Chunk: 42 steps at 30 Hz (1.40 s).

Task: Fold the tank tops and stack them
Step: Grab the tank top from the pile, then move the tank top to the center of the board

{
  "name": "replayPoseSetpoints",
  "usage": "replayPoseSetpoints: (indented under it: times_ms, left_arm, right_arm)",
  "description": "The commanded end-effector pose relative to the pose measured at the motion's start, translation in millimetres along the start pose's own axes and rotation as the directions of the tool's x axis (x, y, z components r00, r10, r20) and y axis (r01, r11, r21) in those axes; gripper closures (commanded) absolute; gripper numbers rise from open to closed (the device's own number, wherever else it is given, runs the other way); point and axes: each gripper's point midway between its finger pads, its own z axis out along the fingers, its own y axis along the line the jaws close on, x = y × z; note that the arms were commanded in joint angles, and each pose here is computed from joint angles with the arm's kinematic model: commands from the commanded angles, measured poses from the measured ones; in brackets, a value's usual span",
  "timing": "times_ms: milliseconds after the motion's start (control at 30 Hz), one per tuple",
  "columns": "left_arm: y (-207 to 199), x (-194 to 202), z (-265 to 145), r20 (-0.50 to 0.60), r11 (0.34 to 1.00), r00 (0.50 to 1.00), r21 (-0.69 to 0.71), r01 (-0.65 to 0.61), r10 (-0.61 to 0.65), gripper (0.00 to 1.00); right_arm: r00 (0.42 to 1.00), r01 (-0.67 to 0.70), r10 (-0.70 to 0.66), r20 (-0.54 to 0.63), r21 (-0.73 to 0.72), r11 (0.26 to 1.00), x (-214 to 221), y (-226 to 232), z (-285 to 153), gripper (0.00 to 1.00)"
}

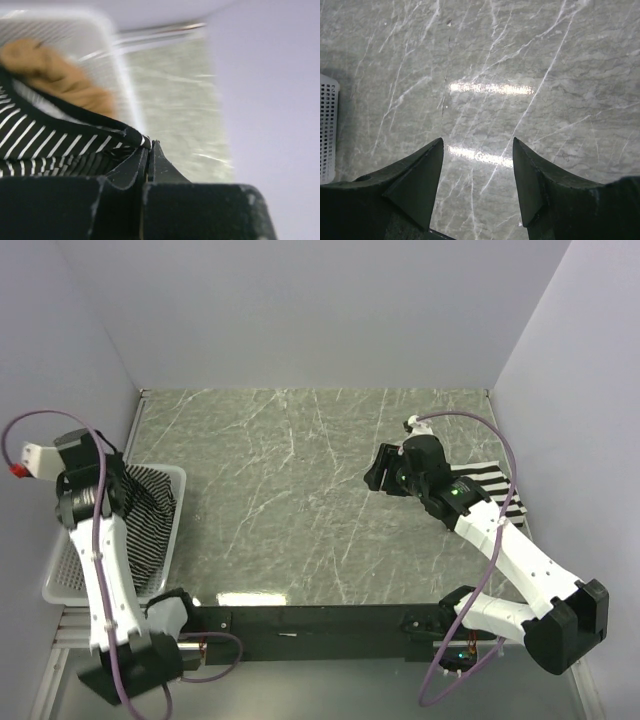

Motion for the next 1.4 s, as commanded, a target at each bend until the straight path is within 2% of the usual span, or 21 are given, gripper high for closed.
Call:
replayPoseSetpoints:
  times_ms: [0,67,200,267,333,367,433,467,533,567,667,767,900,1000,1033,1100,1133,1200,1267,1300,1367]
  left_arm:
    - [-58,-39,-75,0.069,0.949,0.998,0.314,-0.014,-0.008,1.0]
    - [-80,-53,-104,0.089,0.908,0.996,0.418,-0.019,-0.02,0.99]
    - [-139,-67,-163,0.057,0.755,0.998,0.655,-0.037,0.0,0.99]
    - [-169,-64,-201,0.013,0.627,0.998,0.778,-0.046,0.056,0.99]
    - [-194,-62,-219,-0.005,0.541,0.996,0.839,-0.047,0.094,0.99]
    - [-209,-65,-250,-0.003,0.462,0.994,0.886,-0.047,0.107,0.99]
    - [-231,-60,-268,0.002,0.391,0.989,0.918,-0.06,0.146,0.99]
    - [-243,-61,-305,0.002,0.307,0.989,0.95,-0.048,0.148,0.99]
    - [-262,-48,-319,-0.005,0.248,0.981,0.968,-0.044,0.195,0.99]
    - [-268,-43,-350,-0.023,0.165,0.974,0.986,-0.015,0.226,0.99]
    - [-284,-7,-369,-0.068,0.114,0.947,0.993,0.033,0.314,0.99]
    - [-289,42,-373,-0.083,0.107,0.914,0.993,0.043,0.397,0.99]
    - [-290,99,-339,-0.133,0.196,0.875,0.98,0.044,0.465,0.99]
    - [-277,140,-278,-0.212,0.395,0.864,0.918,0.016,0.458,0.99]
    - [-258,169,-244,-0.247,0.477,0.841,0.879,-0.015,0.482,1.0]
    - [-239,188,-192,-0.314,0.604,0.841,0.797,-0.019,0.44,0.99]
    - [-211,217,-155,-0.363,0.661,0.809,0.749,-0.043,0.463,0.97]
    - [-179,235,-90,-0.439,0.767,0.797,0.639,-0.047,0.415,0.83]
    - [-142,263,-49,-0.518,0.802,0.744,0.597,-0.039,0.422,0.78]
    - [-126,280,-32,-0.547,0.818,0.712,0.572,-0.064,0.439,0.67]
    - [-110,297,-26,-0.568,0.816,0.676,0.572,-0.086,0.469,0.55]
  right_arm:
    - [0.998,0.017,-0.014,0.066,-0.04,0.999,-23,14,-12,0.36]
    - [0.998,0.019,-0.017,0.064,-0.04,0.999,-25,16,-13,0.36]
    - [0.995,0.018,-0.013,0.101,-0.04,0.999,-39,19,-19,0.36]
    - [0.993,0.018,-0.014,0.115,-0.036,0.999,-44,20,-21,0.36]
    - [0.989,0.018,-0.013,0.144,-0.031,0.999,-56,23,-28,0.36]
    - [0.987,0.018,-0.013,0.157,-0.026,1.0,-61,24,-31,0.36]
    - [0.98,0.015,-0.011,0.198,-0.02,1.0,-74,26,-39,0.36]
    - [0.977,0.013,-0.008,0.213,-0.023,1.0,-79,27,-44,0.36]
    - [0.969,0.008,-0.003,0.245,-0.019,1.0,-90,29,-53,0.36]
    - [0.966,0.007,0.0,0.259,-0.025,1.0,-94,31,-57,0.36]
    - [0.954,0.001,0.006,0.299,-0.024,1.0,-104,32,-68,0.36]
    - [0.945,-0.01,0.01,0.328,-0.004,1.0,-109,27,-73,0.36]
    - [0.94,-0.015,0.009,0.342,0.017,1.0,-108,21,-73,0.36]
    - [0.947,-0.02,0.007,0.322,0.038,0.999,-101,15,-63,0.36]
    - [0.951,-0.02,0.007,0.309,0.039,0.999,-96,14,-59,0.36]
    - [0.964,-0.025,0.012,0.267,0.046,0.999,-81,9,-46,0.36]
    - [0.969,-0.027,0.014,0.246,0.05,0.998,-74,7,-40,0.36]
    - [0.98,-0.037,0.025,0.195,0.056,0.998,-52,-1,-23,0.36]
    - [0.992,-0.039,0.031,0.121,0.064,0.997,-20,-11,-4,0.36]
    - [0.993,-0.044,0.036,0.113,0.063,0.997,-14,-13,2,0.36]
    - [0.998,-0.039,0.035,0.045,0.102,0.994,14,-27,21,0.36]
